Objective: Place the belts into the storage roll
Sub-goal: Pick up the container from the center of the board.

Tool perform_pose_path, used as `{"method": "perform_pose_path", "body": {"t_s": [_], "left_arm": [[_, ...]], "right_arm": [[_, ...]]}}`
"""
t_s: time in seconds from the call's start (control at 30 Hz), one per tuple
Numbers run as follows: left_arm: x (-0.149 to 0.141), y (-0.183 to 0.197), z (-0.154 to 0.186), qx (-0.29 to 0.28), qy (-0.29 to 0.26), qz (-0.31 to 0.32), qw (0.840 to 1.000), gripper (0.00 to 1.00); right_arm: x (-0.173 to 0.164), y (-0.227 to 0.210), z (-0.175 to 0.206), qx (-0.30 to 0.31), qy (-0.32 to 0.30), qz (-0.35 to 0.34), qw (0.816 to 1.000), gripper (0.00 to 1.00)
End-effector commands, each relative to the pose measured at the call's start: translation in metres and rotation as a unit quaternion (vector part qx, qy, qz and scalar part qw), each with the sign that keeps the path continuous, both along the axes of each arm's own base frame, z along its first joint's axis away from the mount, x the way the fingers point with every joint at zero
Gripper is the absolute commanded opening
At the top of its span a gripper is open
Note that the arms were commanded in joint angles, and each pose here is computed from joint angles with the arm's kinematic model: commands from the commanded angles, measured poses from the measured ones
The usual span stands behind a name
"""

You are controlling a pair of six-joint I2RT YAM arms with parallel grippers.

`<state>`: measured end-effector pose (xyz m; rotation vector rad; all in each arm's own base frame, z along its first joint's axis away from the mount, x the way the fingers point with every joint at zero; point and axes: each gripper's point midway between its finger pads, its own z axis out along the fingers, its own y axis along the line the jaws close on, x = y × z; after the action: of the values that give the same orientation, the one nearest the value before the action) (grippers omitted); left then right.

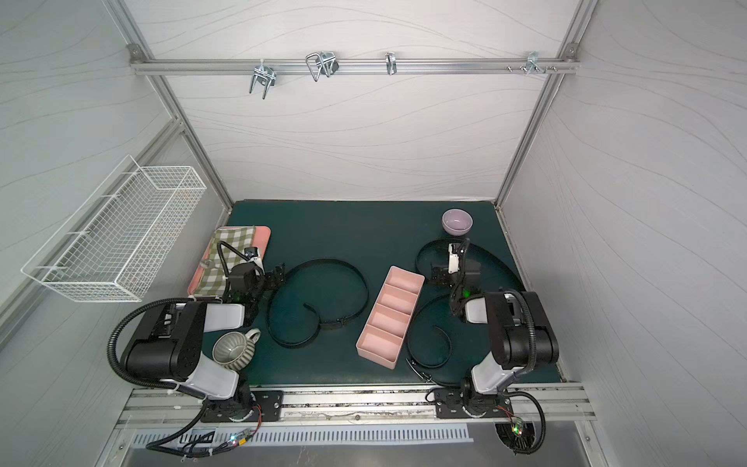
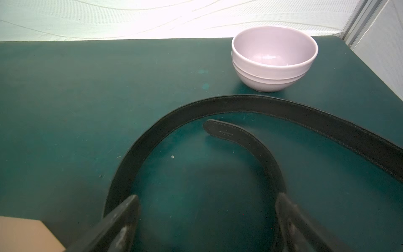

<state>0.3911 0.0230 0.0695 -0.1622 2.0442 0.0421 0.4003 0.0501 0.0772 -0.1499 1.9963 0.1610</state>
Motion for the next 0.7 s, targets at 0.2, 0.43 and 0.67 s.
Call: {"method": "perform_pose_path", "body": {"t_s": [0.2, 0.43, 0.67], "left_arm": [[0.0112, 0.0011, 0.0199, 0.010, -0.036, 0.000, 0.999, 0.99], [0.0117, 0.0020, 0.0194, 0.008, -0.034, 0.001, 0.999, 0.99], [0.0107, 0.0020, 0.0218, 0.005, -0.040, -0.001, 0.999, 0.99]], "right_arm": [[0.0019, 0.0002, 0.0045, -0.006, -0.007, 0.006, 1.000, 0.99], [0.0024, -0.0004, 0.0049, -0.006, -0.007, 0.004, 1.000, 0.99], [0.0015, 0.0033, 0.0124, -0.017, -0.016, 0.006, 1.000, 0.99]]}}
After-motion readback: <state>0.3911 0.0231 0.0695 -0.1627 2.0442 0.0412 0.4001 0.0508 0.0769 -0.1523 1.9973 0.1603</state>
